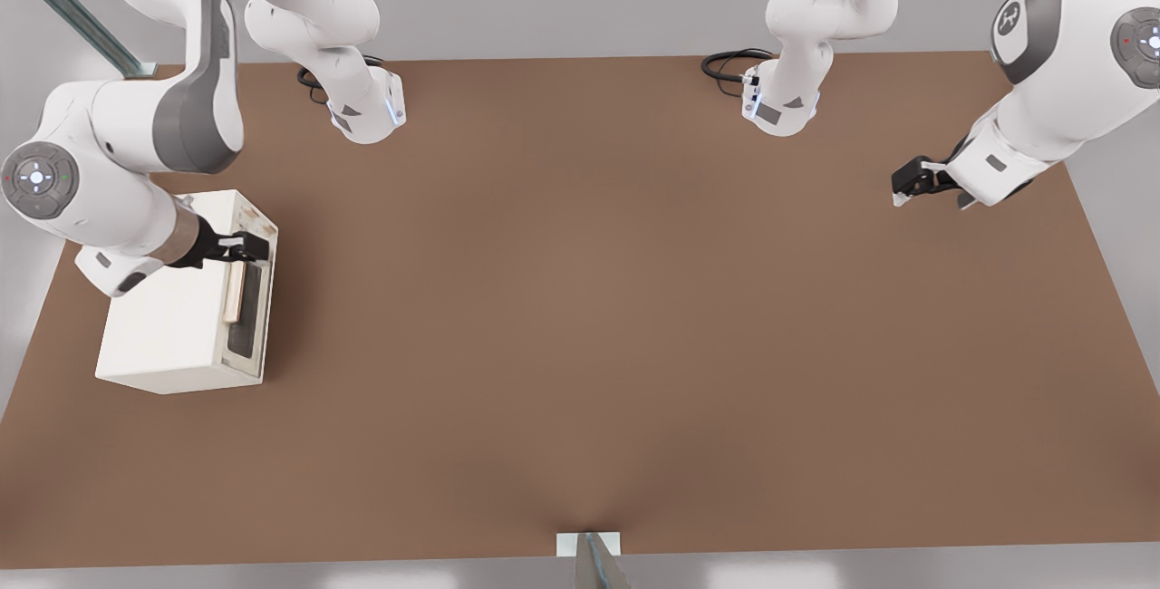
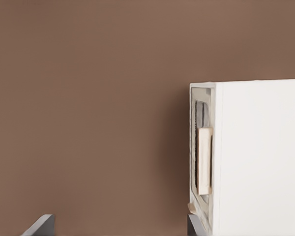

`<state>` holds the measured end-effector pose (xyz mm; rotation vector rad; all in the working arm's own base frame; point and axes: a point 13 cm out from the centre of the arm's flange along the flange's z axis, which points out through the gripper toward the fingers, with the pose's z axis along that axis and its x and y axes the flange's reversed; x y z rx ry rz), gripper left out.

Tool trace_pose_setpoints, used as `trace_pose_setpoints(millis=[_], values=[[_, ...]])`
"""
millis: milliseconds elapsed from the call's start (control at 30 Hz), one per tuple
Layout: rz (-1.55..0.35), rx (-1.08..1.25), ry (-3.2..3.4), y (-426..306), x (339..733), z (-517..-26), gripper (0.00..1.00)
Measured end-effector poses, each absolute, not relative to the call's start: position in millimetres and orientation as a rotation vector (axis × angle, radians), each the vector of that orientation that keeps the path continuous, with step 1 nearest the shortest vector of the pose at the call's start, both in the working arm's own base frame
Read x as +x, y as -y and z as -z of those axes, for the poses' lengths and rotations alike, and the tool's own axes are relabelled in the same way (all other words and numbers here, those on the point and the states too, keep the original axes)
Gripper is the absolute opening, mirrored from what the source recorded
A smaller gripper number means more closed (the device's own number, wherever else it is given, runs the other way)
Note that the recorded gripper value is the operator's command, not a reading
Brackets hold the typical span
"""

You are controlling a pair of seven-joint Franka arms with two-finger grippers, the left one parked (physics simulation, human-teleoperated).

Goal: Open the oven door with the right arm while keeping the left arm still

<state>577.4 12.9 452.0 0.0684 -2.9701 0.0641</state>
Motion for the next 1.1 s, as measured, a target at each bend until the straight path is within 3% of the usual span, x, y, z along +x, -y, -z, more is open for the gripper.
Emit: trace_pose_setpoints(millis=[100,133,167,267,333,467,667,833,1100], values=[[-0.084,0.08,2.962,-8.0,579.3,-445.8,1.0],[-0.148,0.108,2.942,-7.7,580.9,-436.7,0.53],[-0.262,0.184,2.906,-19.1,583.7,-422.2,0.21],[-0.726,0.473,2.689,-63.2,596.3,-359.2,0.21],[-0.974,0.54,2.541,-46.1,603.4,-335.8,0.21],[-1.254,0.603,2.347,-6.2,589.4,-324.4,0.21],[-1.383,0.599,2.303,30.6,574.8,-302.0,0.21],[-1.414,0.51,2.382,46.5,589.7,-277.3,0.21],[-1.424,0.434,2.435,59.8,563.0,-255.2,0.21]])
